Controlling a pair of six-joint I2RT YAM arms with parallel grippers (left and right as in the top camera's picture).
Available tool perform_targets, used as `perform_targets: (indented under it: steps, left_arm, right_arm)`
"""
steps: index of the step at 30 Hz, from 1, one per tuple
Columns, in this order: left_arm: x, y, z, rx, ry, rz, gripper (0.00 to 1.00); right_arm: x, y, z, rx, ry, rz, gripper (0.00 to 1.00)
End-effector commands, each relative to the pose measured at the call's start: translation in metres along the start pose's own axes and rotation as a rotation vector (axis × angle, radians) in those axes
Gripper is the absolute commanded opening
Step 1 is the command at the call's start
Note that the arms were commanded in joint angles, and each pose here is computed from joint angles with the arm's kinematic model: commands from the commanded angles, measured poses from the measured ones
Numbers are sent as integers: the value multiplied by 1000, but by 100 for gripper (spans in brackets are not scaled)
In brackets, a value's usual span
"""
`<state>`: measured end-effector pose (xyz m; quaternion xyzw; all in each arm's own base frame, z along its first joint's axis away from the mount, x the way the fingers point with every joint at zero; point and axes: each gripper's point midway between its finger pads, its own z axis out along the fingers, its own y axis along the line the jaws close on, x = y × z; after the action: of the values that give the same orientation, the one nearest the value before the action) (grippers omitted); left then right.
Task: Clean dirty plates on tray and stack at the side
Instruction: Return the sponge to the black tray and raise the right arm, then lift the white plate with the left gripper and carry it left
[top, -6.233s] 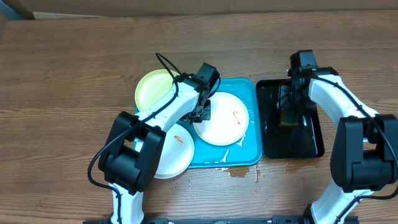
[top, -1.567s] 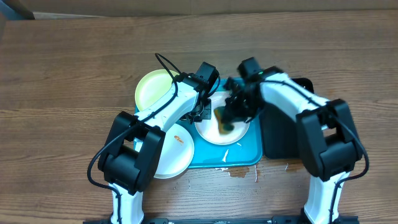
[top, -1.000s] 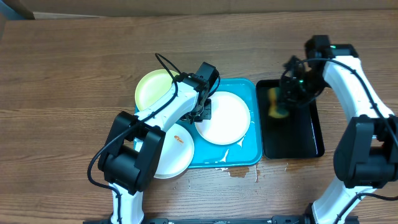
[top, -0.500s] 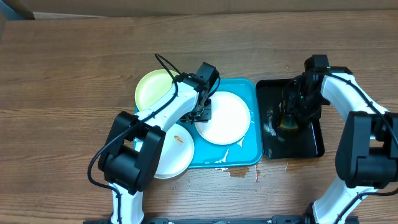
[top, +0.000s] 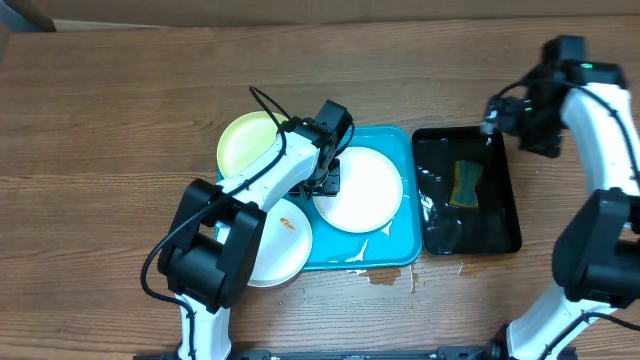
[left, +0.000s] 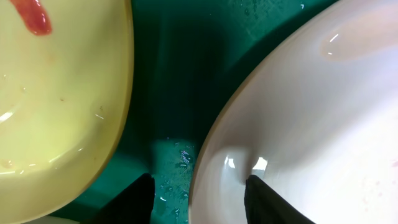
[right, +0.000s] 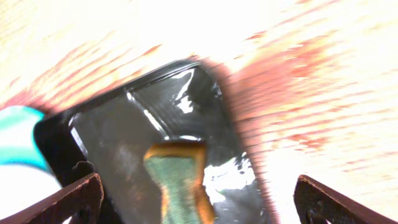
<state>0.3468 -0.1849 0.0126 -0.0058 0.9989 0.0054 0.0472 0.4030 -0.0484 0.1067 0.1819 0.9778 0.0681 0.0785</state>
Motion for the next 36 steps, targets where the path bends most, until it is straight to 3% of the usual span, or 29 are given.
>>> perform_targets:
  steps: [1, 4, 9, 11, 12, 19, 36]
  left_arm:
    - [5, 3, 8, -9, 24, -25, 44]
    - [7, 4, 12, -10, 26, -47, 36]
    - [10, 5, 19, -9, 24, -59, 38]
    - [10, 5, 19, -8, 23, -59, 23]
    - [10, 5, 19, -8, 22, -57, 5]
    - [-6, -2, -2, 6, 0, -1, 4]
    - [-67, -29, -123, 79, -163, 121, 4]
  right_arm:
    - [-11, -24, -16, 11, -49, 60, 100]
    - [-15, -37, -17, 15, -59, 92, 100]
    - [-15, -41, -18, 16, -61, 102, 100]
    - [-15, -41, -18, 16, -61, 102, 100]
    - [-15, -41, -18, 16, -61, 102, 100]
    - [-15, -41, -18, 16, -61, 102, 100]
    - [-15, -41, -18, 16, -61, 102, 100]
